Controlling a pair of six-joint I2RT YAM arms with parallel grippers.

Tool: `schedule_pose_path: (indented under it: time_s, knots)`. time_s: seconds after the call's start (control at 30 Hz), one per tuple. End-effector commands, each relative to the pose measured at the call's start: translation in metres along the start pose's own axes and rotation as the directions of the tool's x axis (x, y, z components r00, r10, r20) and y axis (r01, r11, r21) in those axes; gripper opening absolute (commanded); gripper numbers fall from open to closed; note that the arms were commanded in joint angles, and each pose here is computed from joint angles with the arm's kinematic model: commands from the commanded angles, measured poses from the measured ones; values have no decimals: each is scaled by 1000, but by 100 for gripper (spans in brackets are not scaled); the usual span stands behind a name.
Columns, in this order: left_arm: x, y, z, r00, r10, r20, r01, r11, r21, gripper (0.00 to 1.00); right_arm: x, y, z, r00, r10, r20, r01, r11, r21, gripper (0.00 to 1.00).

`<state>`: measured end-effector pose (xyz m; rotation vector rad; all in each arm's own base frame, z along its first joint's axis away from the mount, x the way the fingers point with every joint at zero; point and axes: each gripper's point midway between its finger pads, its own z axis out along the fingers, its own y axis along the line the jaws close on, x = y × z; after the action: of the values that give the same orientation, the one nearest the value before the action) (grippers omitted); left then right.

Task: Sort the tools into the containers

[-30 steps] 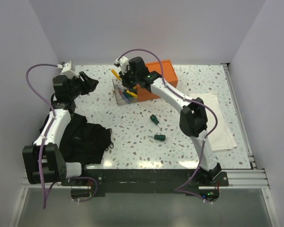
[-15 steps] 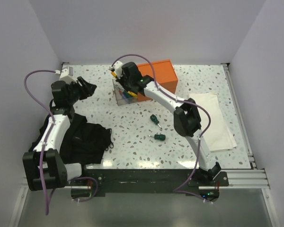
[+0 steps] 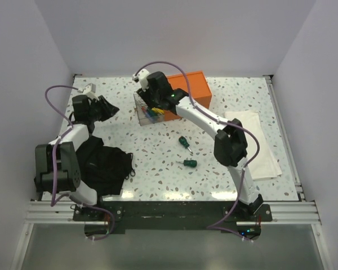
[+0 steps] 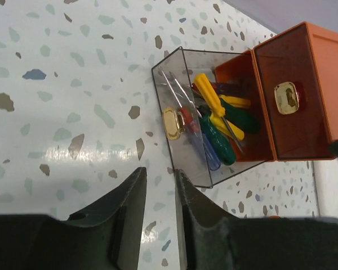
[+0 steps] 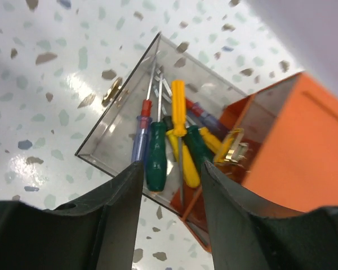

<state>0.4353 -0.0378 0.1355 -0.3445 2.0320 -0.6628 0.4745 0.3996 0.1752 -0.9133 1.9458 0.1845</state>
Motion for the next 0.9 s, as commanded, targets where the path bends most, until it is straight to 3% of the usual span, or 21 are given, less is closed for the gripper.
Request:
schedule_pose_path:
  time_s: [0.0, 0.07, 0.13, 0.4, 0.87]
  knots:
    - [-46, -34, 17, 990, 96, 104, -109, 985, 132, 19, -78, -86, -66, 965, 92, 245, -138, 975, 175, 44]
    - [-51, -42, 24, 988, 117, 102, -133, 977, 166, 12, -63, -122, -62, 966, 123, 228, -174, 959, 223, 26]
    - [-43, -41, 36, 990, 118, 72, -129, 976, 177, 2, -46, -142, -52, 967, 157, 201, -204, 949, 240, 0]
    - [-24, -32, 75, 995, 96, -4, -94, 983, 159, 0, 23, -231, -32, 942, 301, 145, -334, 853, 402, 0]
    - [26, -67, 130, 980, 146, -139, -110, 965, 238, 0, 85, -201, -6, 927, 374, -6, -351, 876, 329, 0]
